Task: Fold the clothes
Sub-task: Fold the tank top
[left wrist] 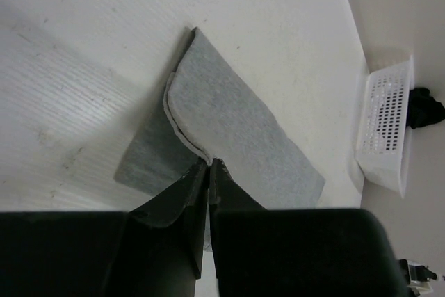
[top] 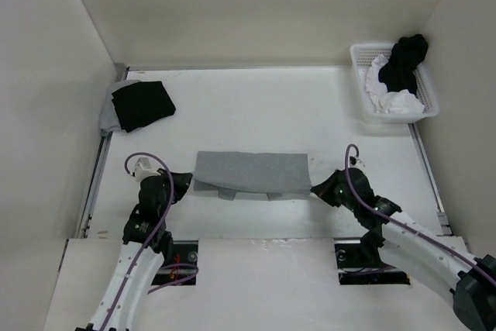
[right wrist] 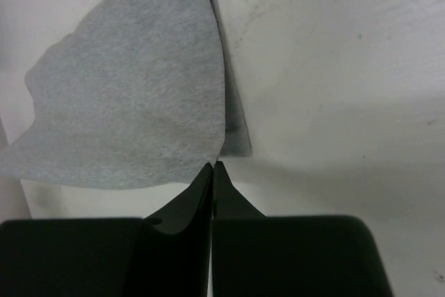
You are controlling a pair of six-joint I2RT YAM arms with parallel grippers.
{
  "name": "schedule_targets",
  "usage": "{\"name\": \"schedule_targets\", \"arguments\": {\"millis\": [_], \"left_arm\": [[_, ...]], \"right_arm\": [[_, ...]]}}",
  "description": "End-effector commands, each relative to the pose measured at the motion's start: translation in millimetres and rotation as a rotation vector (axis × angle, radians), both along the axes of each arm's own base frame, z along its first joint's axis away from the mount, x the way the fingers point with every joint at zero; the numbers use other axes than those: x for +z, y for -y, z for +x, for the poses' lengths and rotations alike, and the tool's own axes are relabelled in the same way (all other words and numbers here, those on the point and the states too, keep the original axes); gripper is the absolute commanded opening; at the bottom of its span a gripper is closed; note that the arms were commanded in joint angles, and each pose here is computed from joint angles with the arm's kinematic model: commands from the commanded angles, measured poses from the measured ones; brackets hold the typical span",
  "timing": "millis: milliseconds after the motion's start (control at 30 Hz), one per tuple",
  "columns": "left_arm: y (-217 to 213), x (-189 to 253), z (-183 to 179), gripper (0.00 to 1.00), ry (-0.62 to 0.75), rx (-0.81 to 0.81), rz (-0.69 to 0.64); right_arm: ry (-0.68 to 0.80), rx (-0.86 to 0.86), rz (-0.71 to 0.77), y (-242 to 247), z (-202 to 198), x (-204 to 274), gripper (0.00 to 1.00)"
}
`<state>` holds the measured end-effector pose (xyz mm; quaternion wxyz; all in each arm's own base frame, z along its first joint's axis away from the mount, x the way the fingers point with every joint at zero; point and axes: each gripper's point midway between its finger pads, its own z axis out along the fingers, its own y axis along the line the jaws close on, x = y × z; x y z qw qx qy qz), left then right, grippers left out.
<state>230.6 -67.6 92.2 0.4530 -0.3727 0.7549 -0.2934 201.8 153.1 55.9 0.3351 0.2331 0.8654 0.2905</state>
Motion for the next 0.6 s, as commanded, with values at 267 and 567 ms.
{"name": "schedule_targets", "arguments": {"millis": [267, 567], "left_arm": [[-13.5, -3.0, -0.3, 0.28, -0.024, 0.031, 0.054], [23.6, 38.8, 31.0, 0.26, 0.108, -0.078, 0.036]], "right_arm": [[0.034, -0.048, -0.068, 3.2, -0.2, 5.4, 0.44], [0.109, 0.014, -0.089, -6.3, 42.4, -0.1, 0.56]]}}
